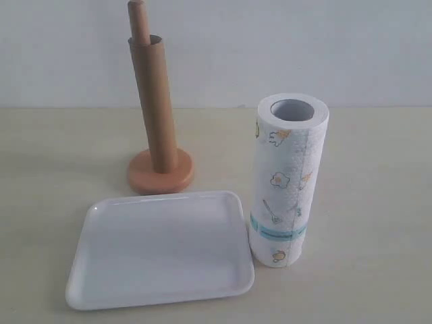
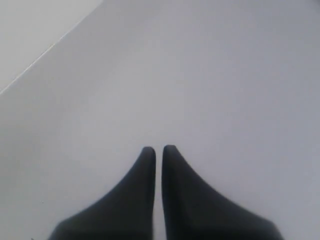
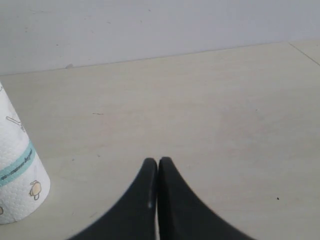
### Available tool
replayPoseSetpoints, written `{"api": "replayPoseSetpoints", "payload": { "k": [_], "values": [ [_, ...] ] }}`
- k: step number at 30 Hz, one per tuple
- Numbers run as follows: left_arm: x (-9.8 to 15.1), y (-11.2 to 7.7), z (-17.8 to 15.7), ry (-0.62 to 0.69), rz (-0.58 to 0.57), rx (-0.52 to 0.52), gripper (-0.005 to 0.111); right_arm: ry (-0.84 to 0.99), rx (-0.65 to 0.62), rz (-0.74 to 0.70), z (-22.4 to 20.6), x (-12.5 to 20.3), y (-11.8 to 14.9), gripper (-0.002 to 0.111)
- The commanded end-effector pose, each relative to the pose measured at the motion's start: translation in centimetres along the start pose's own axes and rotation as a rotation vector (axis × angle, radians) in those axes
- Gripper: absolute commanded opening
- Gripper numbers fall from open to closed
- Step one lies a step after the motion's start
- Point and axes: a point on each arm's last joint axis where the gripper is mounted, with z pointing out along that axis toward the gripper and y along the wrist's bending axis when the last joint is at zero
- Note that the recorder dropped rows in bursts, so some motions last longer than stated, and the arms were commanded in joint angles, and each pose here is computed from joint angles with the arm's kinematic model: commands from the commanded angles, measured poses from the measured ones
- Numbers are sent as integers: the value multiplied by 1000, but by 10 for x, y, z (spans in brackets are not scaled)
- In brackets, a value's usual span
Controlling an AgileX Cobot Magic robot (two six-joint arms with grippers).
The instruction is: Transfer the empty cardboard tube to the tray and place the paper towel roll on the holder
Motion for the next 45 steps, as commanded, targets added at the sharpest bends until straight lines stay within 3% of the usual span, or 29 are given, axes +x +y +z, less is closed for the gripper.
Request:
{"api": "replayPoseSetpoints", "payload": {
  "k": [1, 3, 6, 9, 13, 19, 22, 24, 29, 31, 35, 40, 45],
  "values": [
    [27, -8, 48, 223, 162, 51, 4, -13, 4, 1, 0, -1, 0, 0],
    [62, -2, 83, 465, 247, 52, 4, -13, 4, 1, 0, -1, 0, 0],
    [127, 23, 109, 764, 302, 45, 4, -13, 4, 1, 0, -1, 0, 0],
    [178, 45, 106, 892, 285, 94, 4, -13, 4, 1, 0, -1, 0, 0],
    [219, 62, 94, 924, 283, 197, 4, -13, 4, 1, 0, -1, 0, 0],
    [270, 94, 74, 964, 219, 171, 4, -13, 4, 1, 0, -1, 0, 0],
    [290, 102, 66, 957, 232, 239, 11, -13, 4, 1, 0, -1, 0, 0],
    [304, 106, 59, 986, 257, 312, 26, -13, 4, 1, 0, -1, 0, 0],
    [335, 114, 54, 1048, 259, 448, 79, -20, 4, 1, 0, -2, 0, 0],
    [344, 118, 57, 1059, 231, 445, 88, -27, 4, 1, 0, -2, 0, 0],
    [361, 120, 62, 1046, 200, 482, 92, -16, 4, 1, 0, -1, 0, 0],
    [388, 101, 62, 1053, 171, 578, 92, -16, 4, 1, 0, -1, 0, 0],
    [414, 94, 68, 1093, 201, 606, 92, -16, 4, 1, 0, -1, 0, 0]
  ]
}}
